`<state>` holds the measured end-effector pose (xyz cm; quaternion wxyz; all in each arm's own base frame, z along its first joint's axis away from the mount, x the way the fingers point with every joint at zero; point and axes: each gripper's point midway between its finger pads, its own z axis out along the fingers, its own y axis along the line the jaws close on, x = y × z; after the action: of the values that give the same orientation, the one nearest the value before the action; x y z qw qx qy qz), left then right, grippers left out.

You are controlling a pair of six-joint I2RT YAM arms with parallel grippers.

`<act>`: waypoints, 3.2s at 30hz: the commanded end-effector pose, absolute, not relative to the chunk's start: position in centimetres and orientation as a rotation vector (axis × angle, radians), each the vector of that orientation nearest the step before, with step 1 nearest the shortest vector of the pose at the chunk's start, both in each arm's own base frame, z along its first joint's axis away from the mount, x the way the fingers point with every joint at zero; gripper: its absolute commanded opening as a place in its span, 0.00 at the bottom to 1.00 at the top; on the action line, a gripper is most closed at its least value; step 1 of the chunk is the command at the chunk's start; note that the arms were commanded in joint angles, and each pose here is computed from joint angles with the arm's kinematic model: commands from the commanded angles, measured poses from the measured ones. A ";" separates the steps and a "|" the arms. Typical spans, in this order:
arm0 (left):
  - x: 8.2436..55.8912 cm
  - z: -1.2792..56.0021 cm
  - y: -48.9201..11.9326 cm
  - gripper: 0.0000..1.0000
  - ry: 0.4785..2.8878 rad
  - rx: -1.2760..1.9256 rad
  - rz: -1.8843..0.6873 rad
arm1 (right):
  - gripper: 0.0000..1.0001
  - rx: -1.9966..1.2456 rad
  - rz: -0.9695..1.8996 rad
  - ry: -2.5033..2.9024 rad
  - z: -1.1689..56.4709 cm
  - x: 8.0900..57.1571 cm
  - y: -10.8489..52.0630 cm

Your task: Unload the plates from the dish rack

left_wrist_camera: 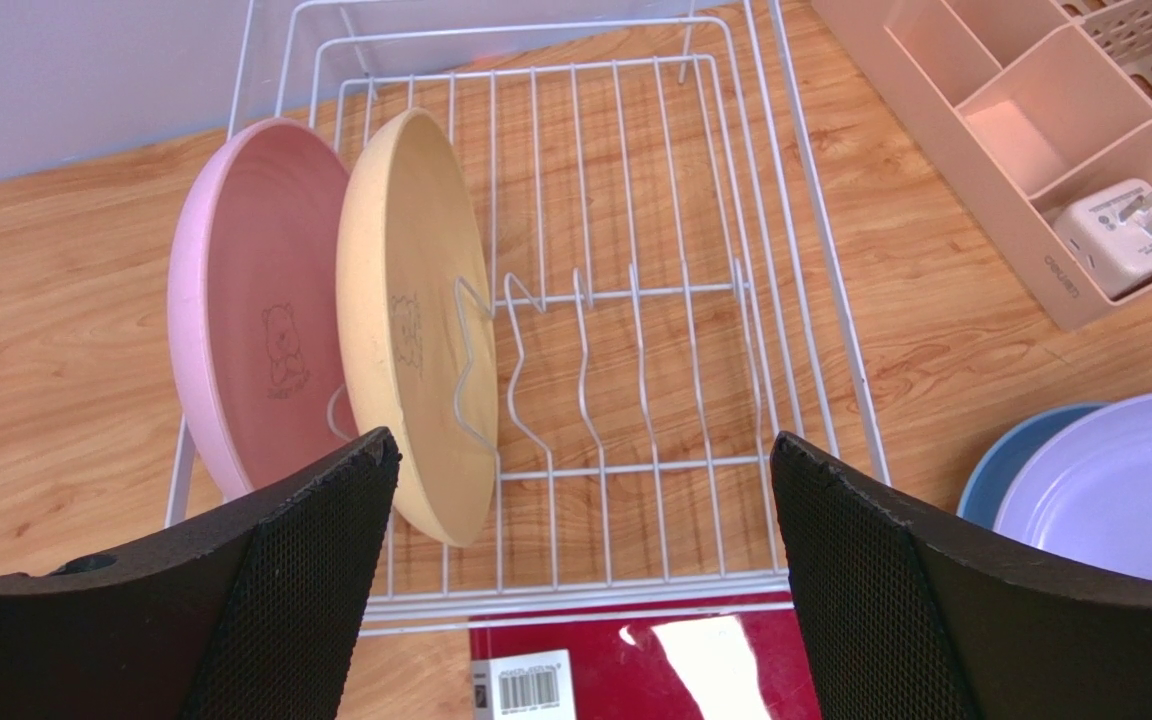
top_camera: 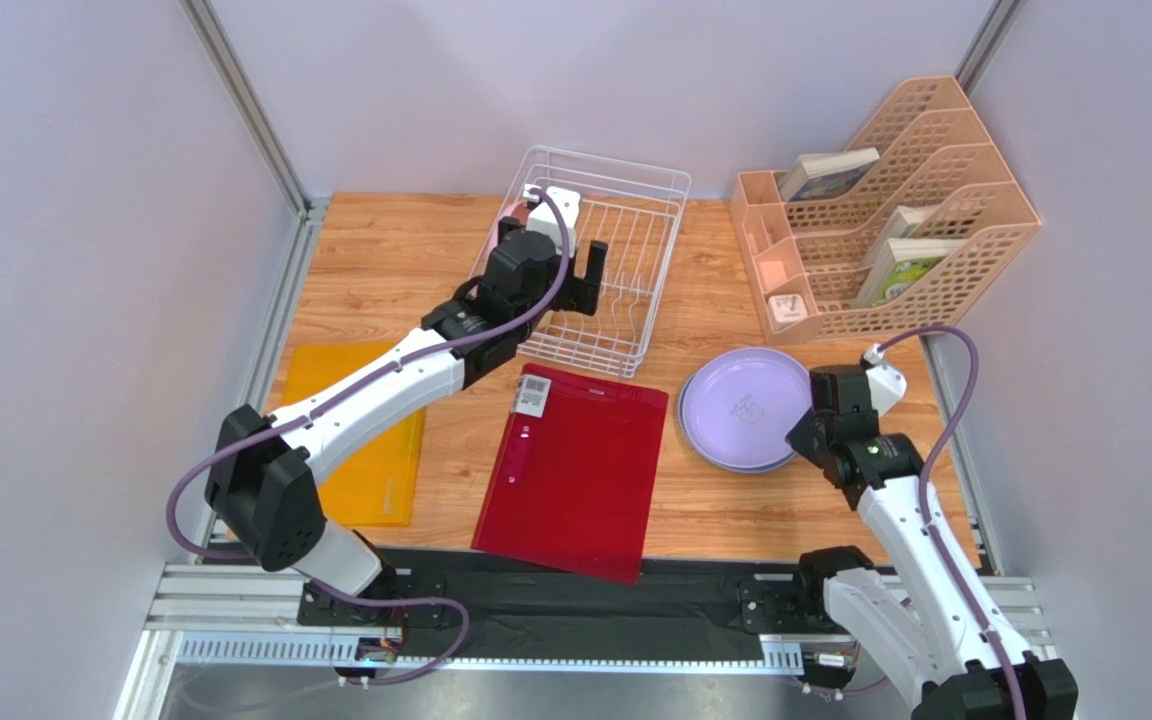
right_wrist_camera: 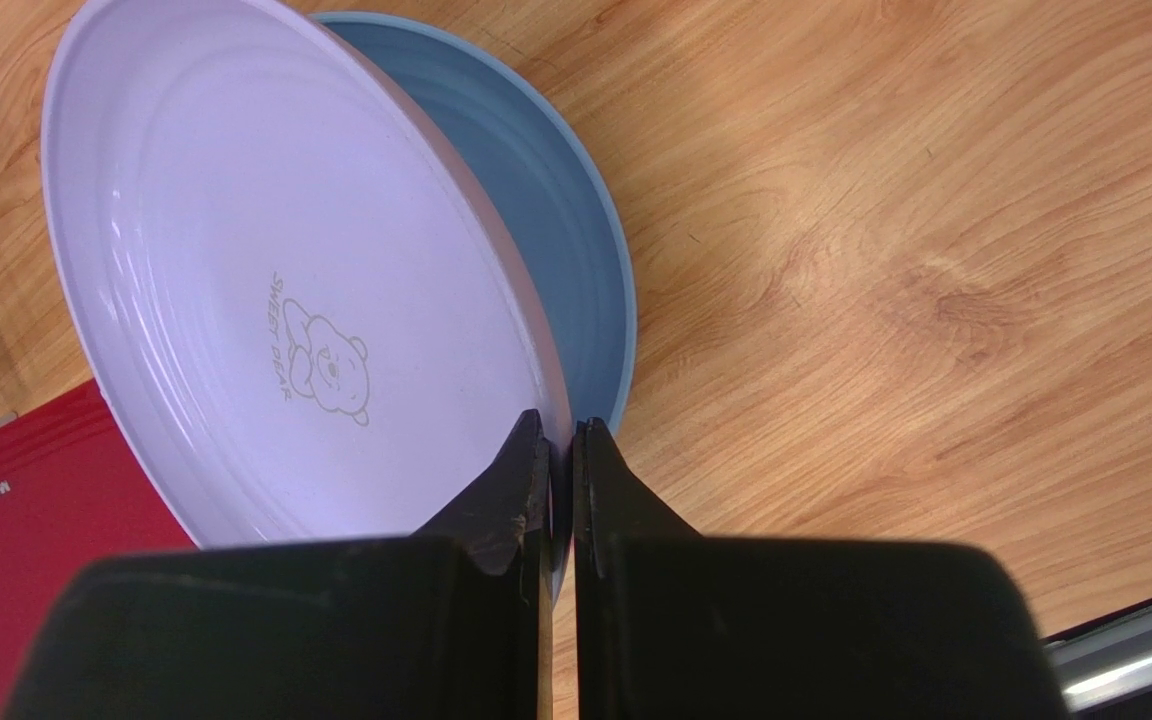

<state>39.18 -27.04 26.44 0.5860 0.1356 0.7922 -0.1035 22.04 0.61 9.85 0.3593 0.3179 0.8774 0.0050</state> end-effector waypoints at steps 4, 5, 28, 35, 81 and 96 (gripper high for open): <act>39.0 28.8 -26.7 0.98 1.785 0.294 -0.273 | 0.00 0.849 0.017 2.159 12.0 22.9 -0.1; 39.0 29.0 -26.7 0.98 1.782 0.295 -0.275 | 0.00 0.849 0.012 2.160 11.9 22.9 -0.1; 39.0 28.5 -26.3 0.98 1.798 0.290 -0.266 | 0.00 0.926 0.060 2.192 9.6 20.9 0.4; 39.2 28.3 -26.6 0.98 1.804 0.294 -0.269 | 0.00 0.918 0.076 2.229 9.2 22.4 1.2; 37.2 32.7 -29.1 1.00 1.724 0.381 -0.497 | 0.87 0.442 0.401 1.814 27.5 32.7 6.9; 38.4 34.2 -26.9 1.00 1.674 0.301 -0.379 | 0.87 0.205 0.344 1.787 30.2 36.6 13.4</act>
<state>38.17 -28.05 30.00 0.5995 0.1567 0.7666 -0.1686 35.14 13.20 26.38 0.5557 0.0966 0.8119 0.1507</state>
